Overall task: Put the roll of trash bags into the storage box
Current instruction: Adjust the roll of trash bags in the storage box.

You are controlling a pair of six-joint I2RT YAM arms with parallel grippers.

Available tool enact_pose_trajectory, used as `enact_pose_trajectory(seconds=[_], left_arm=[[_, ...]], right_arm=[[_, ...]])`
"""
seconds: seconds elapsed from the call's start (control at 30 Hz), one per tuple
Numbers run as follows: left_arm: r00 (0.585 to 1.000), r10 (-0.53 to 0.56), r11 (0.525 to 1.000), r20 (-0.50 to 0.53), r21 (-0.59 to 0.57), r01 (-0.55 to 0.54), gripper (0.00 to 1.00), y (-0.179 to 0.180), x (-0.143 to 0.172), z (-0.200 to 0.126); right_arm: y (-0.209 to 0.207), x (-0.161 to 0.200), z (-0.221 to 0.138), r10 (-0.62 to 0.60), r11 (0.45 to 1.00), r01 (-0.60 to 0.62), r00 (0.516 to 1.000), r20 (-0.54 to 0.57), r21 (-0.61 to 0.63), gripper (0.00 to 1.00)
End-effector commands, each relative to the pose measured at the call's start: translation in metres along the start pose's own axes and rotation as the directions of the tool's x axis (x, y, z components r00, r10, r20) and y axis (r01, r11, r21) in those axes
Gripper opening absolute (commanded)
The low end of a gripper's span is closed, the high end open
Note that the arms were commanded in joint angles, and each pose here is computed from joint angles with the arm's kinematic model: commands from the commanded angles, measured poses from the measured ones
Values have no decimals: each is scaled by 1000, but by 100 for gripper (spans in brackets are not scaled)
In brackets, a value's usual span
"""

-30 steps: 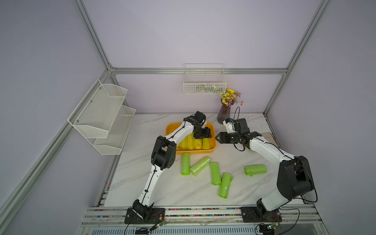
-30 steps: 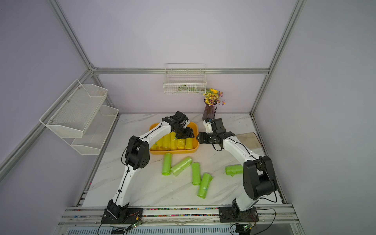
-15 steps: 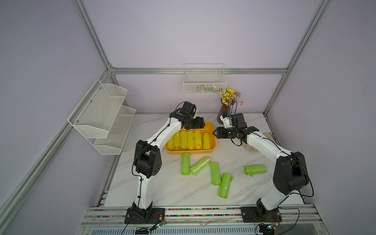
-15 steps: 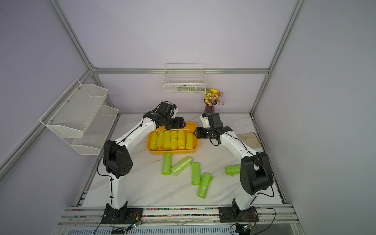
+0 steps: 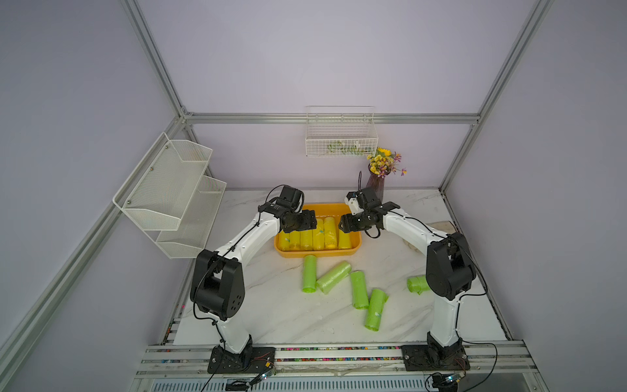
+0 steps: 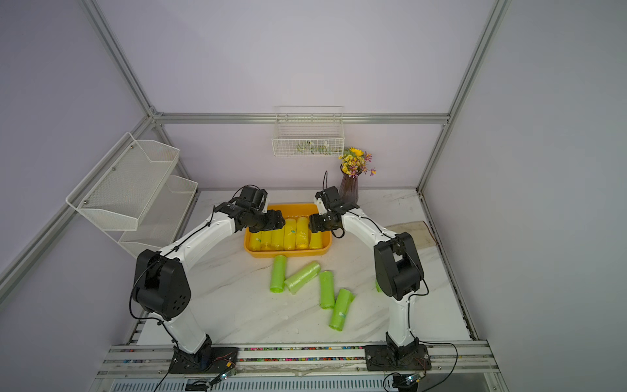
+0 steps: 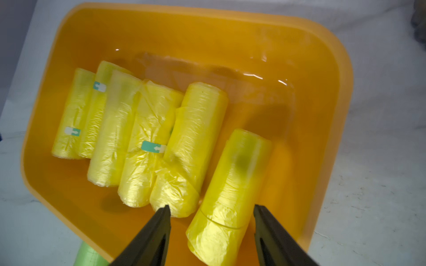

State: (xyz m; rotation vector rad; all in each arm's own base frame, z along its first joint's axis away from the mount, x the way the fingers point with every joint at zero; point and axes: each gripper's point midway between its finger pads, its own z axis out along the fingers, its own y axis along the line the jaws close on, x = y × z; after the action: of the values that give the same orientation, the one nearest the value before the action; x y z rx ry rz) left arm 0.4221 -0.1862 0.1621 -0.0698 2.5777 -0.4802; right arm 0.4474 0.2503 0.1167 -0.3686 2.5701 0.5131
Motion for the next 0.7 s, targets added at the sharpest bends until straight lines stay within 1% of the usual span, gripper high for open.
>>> enact_pose_trajectory(seconds=[0.0,0.13,0.67], left_arm=[[994,-32,998,103,49,27,82,-8,-18,-23],[996,-41,998,85,45,38,83,-4,-9,-20],[996,-51,998,80,41,48,84,-1,-4,-21]], right_arm=[[-8,11,3,-16,998,19,999,-42,61,63],[-11,15,10,-16,997,20,998,-62,68,62],[-14,32,38,-15,998,23,990,-138,55,56]])
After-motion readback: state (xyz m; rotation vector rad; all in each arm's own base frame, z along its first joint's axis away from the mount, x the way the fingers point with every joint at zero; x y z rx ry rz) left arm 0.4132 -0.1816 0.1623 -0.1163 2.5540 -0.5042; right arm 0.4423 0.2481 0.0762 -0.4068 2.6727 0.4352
